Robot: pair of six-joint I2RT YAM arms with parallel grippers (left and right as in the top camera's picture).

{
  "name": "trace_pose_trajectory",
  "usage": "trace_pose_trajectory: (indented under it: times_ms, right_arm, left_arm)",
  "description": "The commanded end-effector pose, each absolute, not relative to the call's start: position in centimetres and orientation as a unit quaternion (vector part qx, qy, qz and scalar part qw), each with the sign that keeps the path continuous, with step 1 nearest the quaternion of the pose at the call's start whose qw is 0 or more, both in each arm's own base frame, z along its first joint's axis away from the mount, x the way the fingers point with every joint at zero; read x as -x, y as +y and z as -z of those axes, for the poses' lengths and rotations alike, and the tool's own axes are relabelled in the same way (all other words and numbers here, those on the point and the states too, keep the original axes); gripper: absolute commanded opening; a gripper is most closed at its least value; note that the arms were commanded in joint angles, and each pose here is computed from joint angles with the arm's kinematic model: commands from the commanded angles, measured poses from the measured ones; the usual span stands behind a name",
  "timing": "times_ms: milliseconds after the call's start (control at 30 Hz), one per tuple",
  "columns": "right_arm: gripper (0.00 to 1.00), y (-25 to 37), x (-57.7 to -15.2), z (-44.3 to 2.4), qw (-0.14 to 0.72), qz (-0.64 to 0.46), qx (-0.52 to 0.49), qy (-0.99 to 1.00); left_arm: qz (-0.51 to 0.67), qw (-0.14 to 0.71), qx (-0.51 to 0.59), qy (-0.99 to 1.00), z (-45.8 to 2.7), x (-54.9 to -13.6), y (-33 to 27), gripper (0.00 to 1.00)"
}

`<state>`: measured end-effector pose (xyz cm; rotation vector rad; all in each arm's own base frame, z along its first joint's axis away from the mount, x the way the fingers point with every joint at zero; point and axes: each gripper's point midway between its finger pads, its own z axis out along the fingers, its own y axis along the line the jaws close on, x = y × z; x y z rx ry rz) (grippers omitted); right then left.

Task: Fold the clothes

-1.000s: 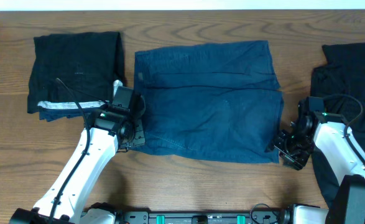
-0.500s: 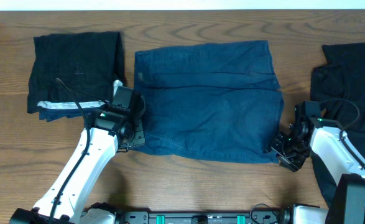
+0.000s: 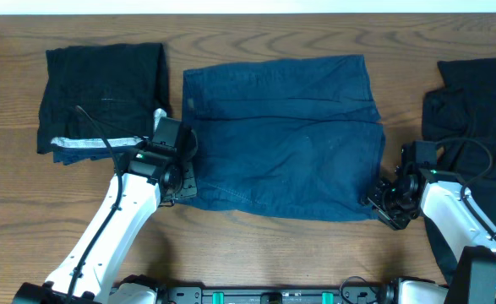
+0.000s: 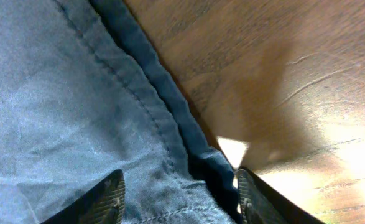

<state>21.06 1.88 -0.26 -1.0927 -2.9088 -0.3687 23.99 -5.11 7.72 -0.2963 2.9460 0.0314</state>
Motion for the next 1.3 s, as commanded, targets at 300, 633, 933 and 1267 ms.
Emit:
trace_pose_trajectory:
  times_ms: [300, 633, 933, 1267]
  right_arm:
    - [0.56, 4.0, -19.6, 1.2, 0.050, 0.163, 0.349, -0.922]
    - [0.41, 3.4, -19.3, 1.4, 0.049, 0.143, 0.348, -0.925]
    - [0.17, 3.8, -19.2, 1.3, 0.053, 0.154, 0.331, -0.930]
    - [0.01, 4.6, -19.1, 1.0, 0.062, 0.176, 0.330, -0.925]
  left_arm:
    - [-0.016, 0.082, 0.103, 0.991, -7.2, -23.7, -4.8, 0.52]
    - [-0.017, 0.082, 0.103, 0.991, -7.2, -23.7, -4.8, 0.52]
    - [-0.011, 0.080, 0.103, 0.991, -7.2, -23.7, -5.0, 0.51]
    - [0.064, 0.046, 0.097, 0.992, -7.2, -22.7, -7.7, 0.52]
